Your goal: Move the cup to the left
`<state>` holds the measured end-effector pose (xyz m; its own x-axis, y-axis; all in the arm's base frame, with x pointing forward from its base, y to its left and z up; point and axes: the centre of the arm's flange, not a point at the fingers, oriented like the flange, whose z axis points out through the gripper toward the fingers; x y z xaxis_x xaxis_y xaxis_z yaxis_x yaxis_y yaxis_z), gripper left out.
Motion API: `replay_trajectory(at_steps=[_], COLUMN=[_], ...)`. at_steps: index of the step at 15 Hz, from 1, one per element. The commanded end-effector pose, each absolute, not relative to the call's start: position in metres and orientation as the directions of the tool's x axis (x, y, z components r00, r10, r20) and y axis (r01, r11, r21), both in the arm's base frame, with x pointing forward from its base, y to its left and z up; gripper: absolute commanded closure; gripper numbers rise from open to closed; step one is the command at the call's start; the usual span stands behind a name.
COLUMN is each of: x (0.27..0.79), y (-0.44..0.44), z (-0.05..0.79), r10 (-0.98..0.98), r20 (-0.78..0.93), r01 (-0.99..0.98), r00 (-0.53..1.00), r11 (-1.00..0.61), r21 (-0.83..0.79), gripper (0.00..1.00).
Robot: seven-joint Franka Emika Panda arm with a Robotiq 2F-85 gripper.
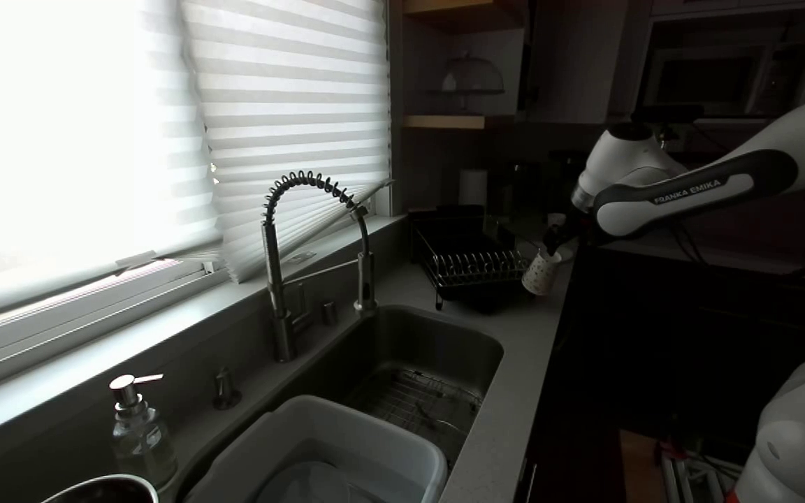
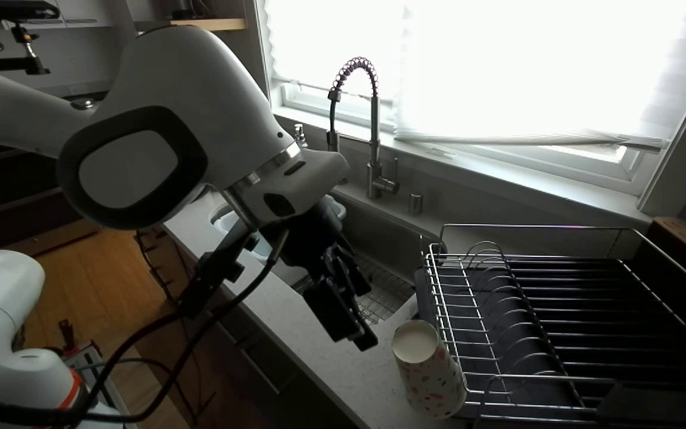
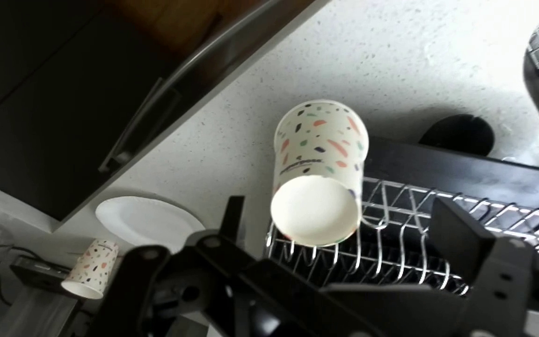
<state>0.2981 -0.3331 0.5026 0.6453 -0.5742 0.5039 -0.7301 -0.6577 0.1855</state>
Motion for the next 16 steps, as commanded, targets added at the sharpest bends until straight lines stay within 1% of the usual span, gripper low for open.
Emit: replay_trajectory(at_steps=[1,6,7,10,16], x=[0.295,0.295,0.296,0.298,0.295], y=[-0.343,-0.353,-0.355,-0.362,-0.375], z=[0.504,0.504,0.501,0.494,0.482], r10=[-0.580,-0.585,-0.613,-0.638,-0.618], r20=[0.510,0.514,0.488,0.481,0.499], r01=[-0.741,-0.750,-0.753,-0.763,-0.754], r00=[0.635,0.627,0.622,0.601,0.607], r11=[-0.644,-0.631,-0.639,-0.638,-0.646], r21=[0.191,0.198,0.157,0.105,0.117], gripper=[0.00,0.00,0.00,0.00,0.00])
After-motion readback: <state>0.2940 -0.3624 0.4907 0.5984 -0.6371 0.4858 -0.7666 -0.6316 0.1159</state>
